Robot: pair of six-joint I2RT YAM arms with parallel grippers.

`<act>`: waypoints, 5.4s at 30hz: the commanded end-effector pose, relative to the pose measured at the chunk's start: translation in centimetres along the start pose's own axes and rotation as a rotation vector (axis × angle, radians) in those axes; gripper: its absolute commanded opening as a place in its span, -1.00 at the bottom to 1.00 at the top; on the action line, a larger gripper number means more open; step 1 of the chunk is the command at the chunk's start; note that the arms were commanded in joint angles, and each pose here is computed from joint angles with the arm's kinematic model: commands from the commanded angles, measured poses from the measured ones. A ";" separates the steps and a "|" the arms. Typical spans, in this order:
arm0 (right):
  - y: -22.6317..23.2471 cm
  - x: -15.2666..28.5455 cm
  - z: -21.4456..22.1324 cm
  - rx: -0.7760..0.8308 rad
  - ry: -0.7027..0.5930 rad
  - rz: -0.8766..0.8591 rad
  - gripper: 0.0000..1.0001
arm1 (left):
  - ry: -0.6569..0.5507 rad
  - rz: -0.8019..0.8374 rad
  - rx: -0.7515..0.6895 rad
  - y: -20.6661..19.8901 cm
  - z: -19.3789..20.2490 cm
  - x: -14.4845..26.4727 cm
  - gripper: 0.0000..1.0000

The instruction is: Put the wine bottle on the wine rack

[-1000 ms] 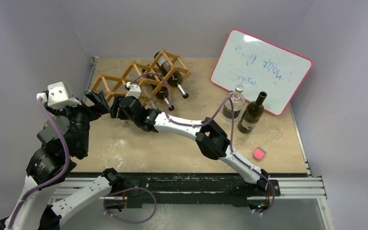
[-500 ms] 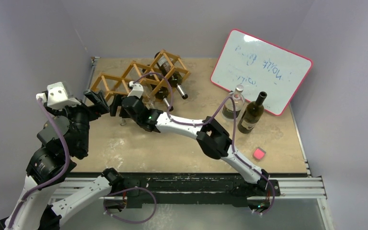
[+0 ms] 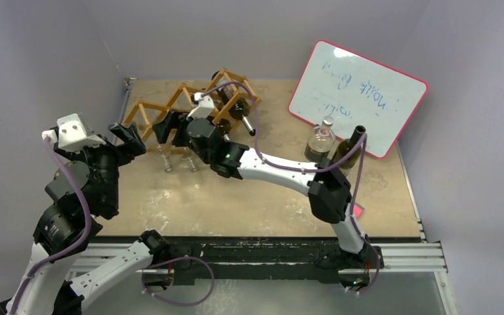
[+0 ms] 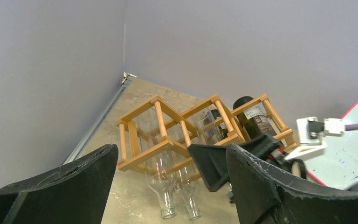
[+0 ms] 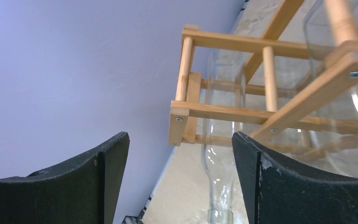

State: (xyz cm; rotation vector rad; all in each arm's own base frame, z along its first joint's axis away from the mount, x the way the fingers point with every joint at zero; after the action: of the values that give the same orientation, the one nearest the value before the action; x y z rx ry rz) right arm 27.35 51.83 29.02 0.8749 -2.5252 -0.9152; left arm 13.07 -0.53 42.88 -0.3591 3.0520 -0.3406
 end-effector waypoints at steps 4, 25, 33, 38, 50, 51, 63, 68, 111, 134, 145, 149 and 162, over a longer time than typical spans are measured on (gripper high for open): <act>0.7 5.0 -6.5 0.100 -0.134 0.033 0.60 | -0.070 0.004 0.083 0.7 -2.2 0.7 0.69; -15.4 18.6 -19.1 0.357 -0.226 0.763 0.66 | 0.069 0.259 0.109 -6.2 8.8 -2.6 0.71; -21.0 21.7 -20.1 0.346 -0.157 0.951 0.68 | 0.132 0.334 0.064 -8.8 12.3 -3.9 0.81; -24.1 23.1 -19.7 0.372 -0.106 1.053 0.68 | 0.136 0.321 0.056 -8.9 13.3 -4.2 0.80; -26.1 23.7 -20.8 0.353 -0.109 1.145 0.66 | 0.138 0.298 0.034 -8.7 13.8 -4.4 0.79; -26.4 23.6 -20.9 0.355 -0.107 1.153 0.62 | 0.139 0.296 0.032 -8.7 13.9 -4.4 0.79; -29.7 22.4 -22.0 0.354 -0.099 1.142 0.09 | 0.150 0.282 0.017 -8.6 14.3 -4.6 0.78; -29.4 21.4 -21.8 0.366 -0.027 1.064 -0.38 | 0.153 0.273 0.009 -8.5 14.4 -4.6 0.78; -22.5 16.5 -20.9 0.361 -0.162 0.696 -0.91 | 0.182 0.246 -0.018 -8.6 14.9 -5.0 0.77; -23.5 24.0 -7.1 0.304 0.103 0.687 -0.96 | 0.223 0.274 -0.031 -10.8 15.3 -6.0 0.74; -22.1 26.4 -5.0 0.223 0.310 0.625 -1.00 | 0.222 0.274 -0.049 -11.8 15.3 -6.8 0.73; -21.8 26.5 -4.3 0.206 0.367 0.590 -1.00 | 0.231 0.275 -0.056 -11.8 15.6 -6.8 0.72; -24.3 25.5 0.6 0.206 0.571 0.611 -1.00 | 0.237 0.275 -0.062 -11.3 16.1 -6.5 0.72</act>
State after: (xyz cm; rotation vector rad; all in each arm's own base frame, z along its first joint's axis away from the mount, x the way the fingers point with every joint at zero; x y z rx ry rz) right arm 18.10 20.29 14.88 0.2668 -2.1869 -0.1532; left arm 23.22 -13.01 28.07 0.0732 3.3562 -0.2233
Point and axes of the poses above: each gripper's point midway between its finger pads, its own x axis back along the fingers, its own y axis along the line the jaws close on, z = x × y, the point moved 7 cm from there along x, back along the fingers
